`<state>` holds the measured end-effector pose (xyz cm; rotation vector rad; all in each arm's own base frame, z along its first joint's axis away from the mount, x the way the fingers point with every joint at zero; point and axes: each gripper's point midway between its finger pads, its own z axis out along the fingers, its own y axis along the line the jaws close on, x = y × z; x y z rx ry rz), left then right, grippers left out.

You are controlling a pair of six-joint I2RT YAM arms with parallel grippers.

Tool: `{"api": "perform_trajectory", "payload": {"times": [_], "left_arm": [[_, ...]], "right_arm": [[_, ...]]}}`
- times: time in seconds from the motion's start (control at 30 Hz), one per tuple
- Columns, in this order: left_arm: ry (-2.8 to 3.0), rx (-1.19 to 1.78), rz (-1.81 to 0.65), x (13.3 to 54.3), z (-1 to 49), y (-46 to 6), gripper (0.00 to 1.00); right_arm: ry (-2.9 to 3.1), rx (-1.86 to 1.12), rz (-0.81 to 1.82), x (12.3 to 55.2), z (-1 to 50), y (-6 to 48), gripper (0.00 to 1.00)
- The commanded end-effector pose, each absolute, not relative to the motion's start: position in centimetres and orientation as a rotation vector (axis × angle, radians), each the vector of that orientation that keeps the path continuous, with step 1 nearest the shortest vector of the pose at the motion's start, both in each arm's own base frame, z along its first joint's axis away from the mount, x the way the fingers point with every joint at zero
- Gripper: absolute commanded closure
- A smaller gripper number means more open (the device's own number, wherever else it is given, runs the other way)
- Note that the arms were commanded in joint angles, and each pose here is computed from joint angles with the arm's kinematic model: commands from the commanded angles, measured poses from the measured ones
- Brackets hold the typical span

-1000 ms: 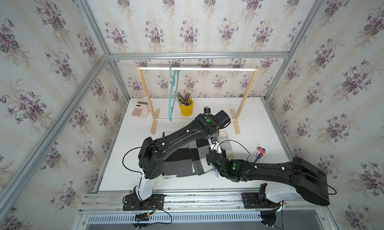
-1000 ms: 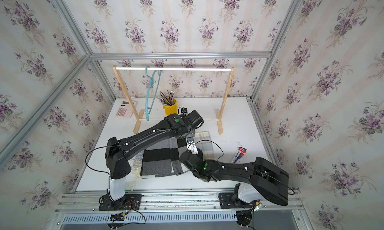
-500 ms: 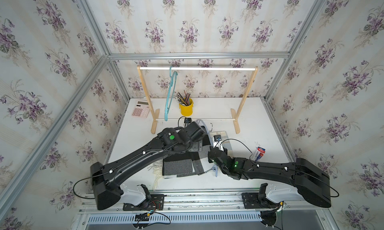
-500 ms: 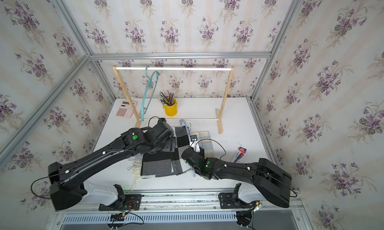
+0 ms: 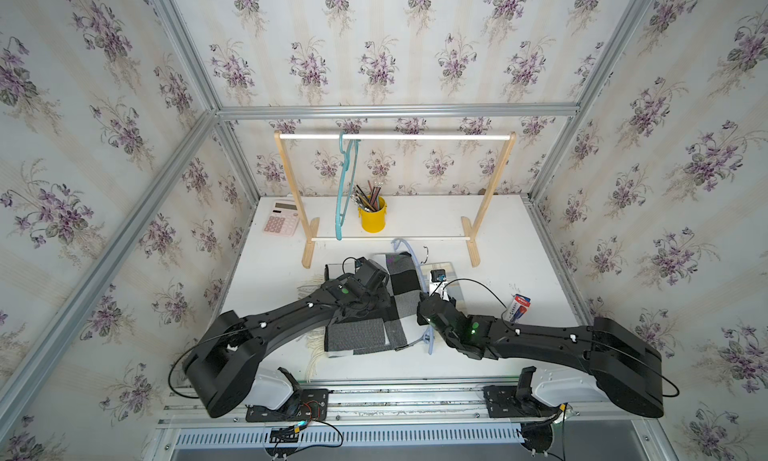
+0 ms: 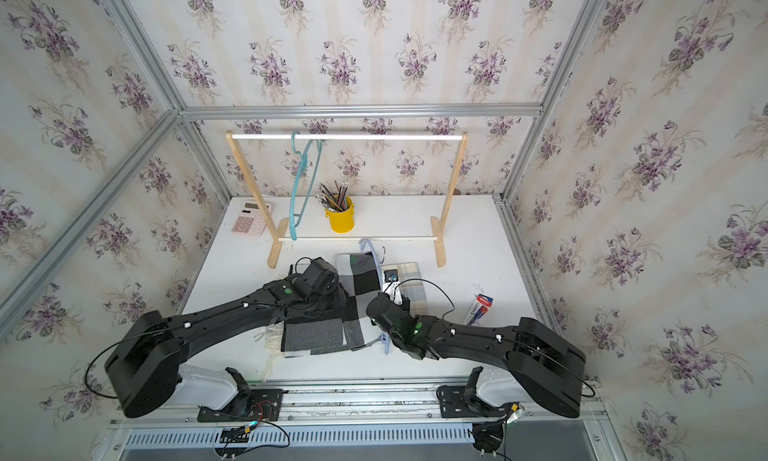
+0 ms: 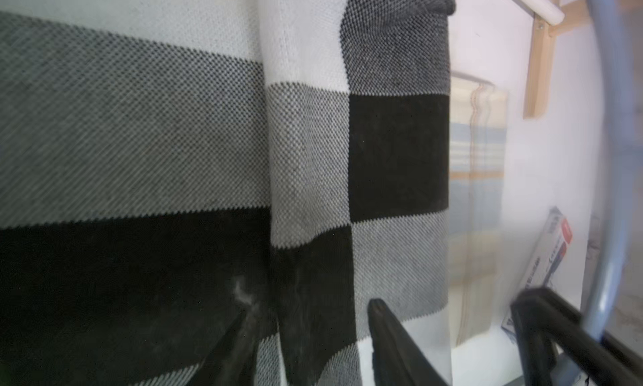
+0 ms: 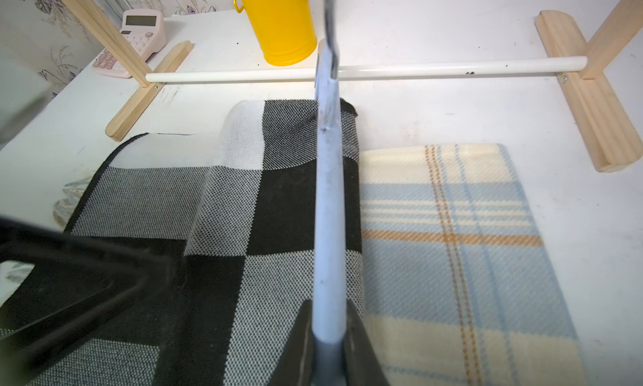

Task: Hang the scarf on the hanger

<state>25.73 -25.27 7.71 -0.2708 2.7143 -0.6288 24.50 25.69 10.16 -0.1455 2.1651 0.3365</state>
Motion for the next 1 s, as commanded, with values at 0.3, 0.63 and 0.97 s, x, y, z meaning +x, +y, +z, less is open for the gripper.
{"api": "perform_trajectory", "payload": {"times": [0.3, 0.63, 0.97], "left_arm": [[2.896, -0.267, -0.587, 27.3, 3.6, -25.9, 0.58], [2.801, -0.195, -0.676, 27.5, 7.3, -26.0, 1.0], [2.536, -0.16, -0.733, 26.0, 18.7, -22.5, 1.0]], "right_arm": [[2.207, -0.172, 0.359, 23.7, 9.8, 25.6, 1.0], [2.185, -0.149, 0.336, 24.1, 11.4, 24.9, 1.0], [2.151, -0.102, 0.177, 26.9, 17.5, 20.5, 1.0]]}}
